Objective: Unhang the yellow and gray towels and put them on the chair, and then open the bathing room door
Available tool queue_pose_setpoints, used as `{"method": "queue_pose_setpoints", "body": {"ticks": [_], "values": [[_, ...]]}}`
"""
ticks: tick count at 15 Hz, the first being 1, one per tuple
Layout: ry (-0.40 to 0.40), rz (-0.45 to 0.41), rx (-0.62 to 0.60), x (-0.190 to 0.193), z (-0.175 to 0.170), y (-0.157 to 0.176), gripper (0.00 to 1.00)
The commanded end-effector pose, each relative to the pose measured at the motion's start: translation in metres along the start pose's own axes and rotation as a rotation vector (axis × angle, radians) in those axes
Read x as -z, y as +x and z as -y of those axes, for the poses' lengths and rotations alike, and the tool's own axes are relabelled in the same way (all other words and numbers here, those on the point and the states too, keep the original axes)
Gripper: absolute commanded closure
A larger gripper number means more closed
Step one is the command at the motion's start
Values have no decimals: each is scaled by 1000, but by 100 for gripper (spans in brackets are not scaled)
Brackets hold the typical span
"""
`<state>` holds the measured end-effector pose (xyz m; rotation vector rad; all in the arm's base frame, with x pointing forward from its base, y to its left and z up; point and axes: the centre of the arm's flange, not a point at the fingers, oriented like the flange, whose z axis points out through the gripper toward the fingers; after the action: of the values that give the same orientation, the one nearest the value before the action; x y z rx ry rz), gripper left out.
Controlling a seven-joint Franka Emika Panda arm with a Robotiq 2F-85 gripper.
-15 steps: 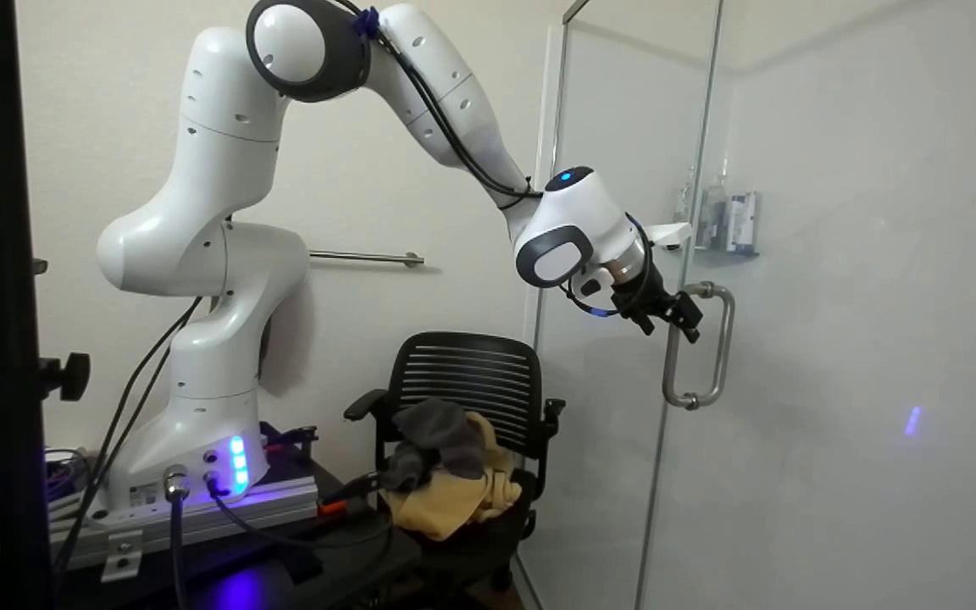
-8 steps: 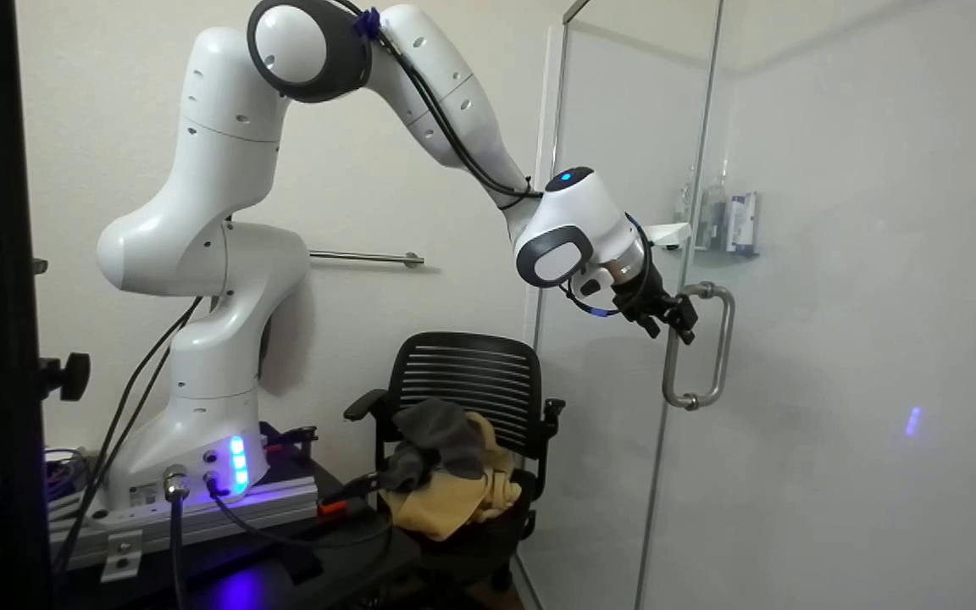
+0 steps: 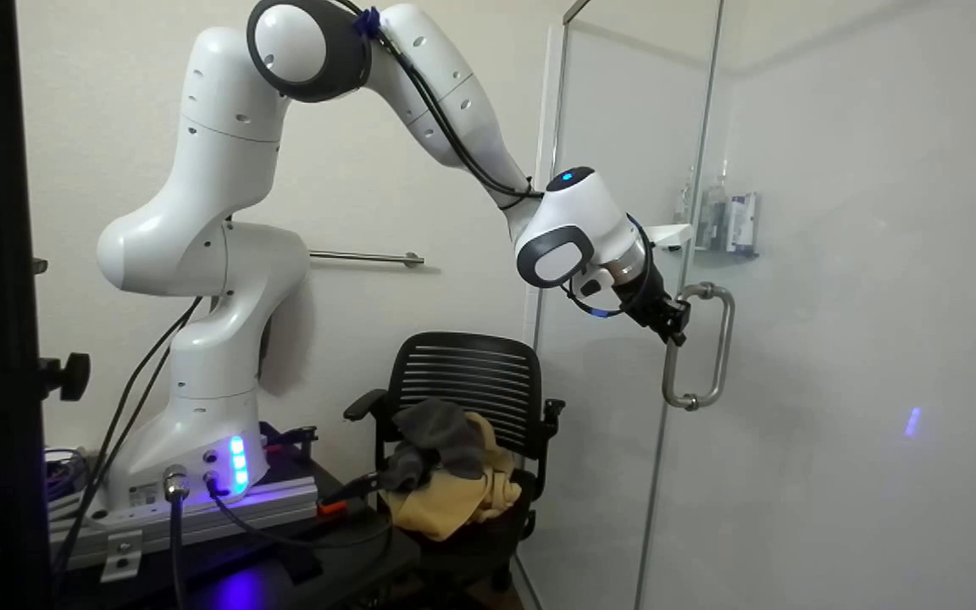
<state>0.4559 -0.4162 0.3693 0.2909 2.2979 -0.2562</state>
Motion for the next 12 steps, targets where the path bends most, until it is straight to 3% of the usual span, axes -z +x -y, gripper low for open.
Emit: {"method": "queue_pose_setpoints", "body": {"ticks": [1, 5, 12], "values": [[4, -122, -17, 7, -5, -6, 94], [11, -249, -40, 16, -9, -13, 94], [34, -361, -54, 38, -12, -10, 94]]}}
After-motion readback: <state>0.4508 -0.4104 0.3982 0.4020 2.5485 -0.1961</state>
